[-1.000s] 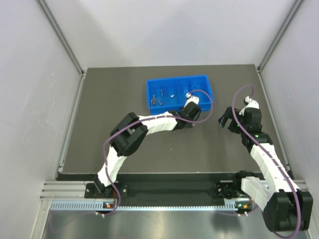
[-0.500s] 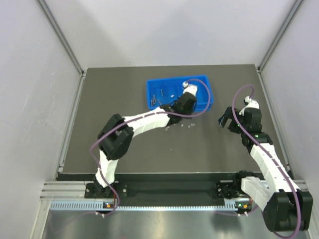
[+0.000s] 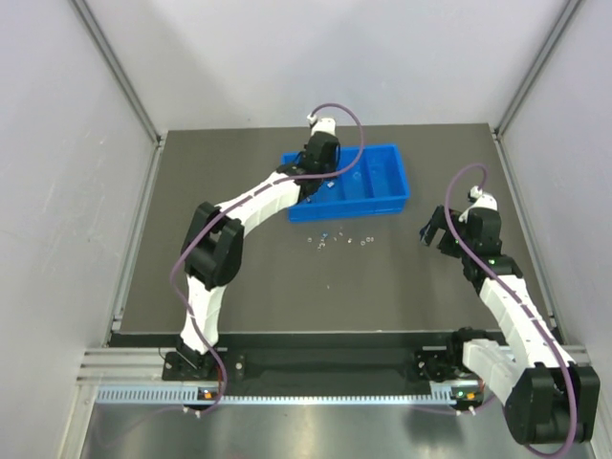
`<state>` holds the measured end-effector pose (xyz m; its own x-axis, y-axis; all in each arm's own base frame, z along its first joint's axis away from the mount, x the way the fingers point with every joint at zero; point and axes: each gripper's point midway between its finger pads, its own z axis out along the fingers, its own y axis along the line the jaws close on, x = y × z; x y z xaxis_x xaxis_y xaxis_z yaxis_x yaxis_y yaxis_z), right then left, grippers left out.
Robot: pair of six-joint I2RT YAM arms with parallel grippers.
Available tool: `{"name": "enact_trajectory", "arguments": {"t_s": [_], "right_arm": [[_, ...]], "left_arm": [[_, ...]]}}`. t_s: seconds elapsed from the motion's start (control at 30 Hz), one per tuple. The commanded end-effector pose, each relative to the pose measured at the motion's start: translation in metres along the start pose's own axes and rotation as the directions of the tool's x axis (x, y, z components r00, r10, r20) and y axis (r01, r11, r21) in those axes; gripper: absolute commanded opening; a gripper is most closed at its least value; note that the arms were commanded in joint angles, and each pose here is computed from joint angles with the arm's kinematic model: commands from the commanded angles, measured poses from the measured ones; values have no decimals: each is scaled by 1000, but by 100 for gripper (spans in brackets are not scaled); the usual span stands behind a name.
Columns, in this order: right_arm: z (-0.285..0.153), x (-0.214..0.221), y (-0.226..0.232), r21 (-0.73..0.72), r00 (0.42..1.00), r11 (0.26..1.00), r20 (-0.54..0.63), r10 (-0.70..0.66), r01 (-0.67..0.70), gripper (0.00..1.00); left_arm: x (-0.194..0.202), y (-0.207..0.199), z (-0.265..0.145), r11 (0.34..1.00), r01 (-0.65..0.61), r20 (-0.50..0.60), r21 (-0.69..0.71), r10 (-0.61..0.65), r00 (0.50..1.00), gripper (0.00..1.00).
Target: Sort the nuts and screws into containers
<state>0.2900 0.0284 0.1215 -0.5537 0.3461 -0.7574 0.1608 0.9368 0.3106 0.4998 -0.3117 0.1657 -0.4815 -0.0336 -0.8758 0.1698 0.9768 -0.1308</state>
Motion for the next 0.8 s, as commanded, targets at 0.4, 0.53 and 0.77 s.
{"name": "enact_trajectory", "arguments": {"t_s": [0.4, 0.53, 0.77], "right_arm": [[3, -11, 8, -27, 999, 1000, 35, 6, -5, 99], [2, -11, 9, -34, 999, 999, 39, 12, -10, 100], [1, -11, 12, -49, 999, 999, 40, 12, -10, 100]], "left_arm": [[-27, -25, -57, 989, 19, 30, 148, -24, 999, 64], [-14, -20, -100, 987, 9, 30, 163, -14, 999, 63], [50, -11, -131, 988, 48, -87, 147, -36, 996, 56]]}}
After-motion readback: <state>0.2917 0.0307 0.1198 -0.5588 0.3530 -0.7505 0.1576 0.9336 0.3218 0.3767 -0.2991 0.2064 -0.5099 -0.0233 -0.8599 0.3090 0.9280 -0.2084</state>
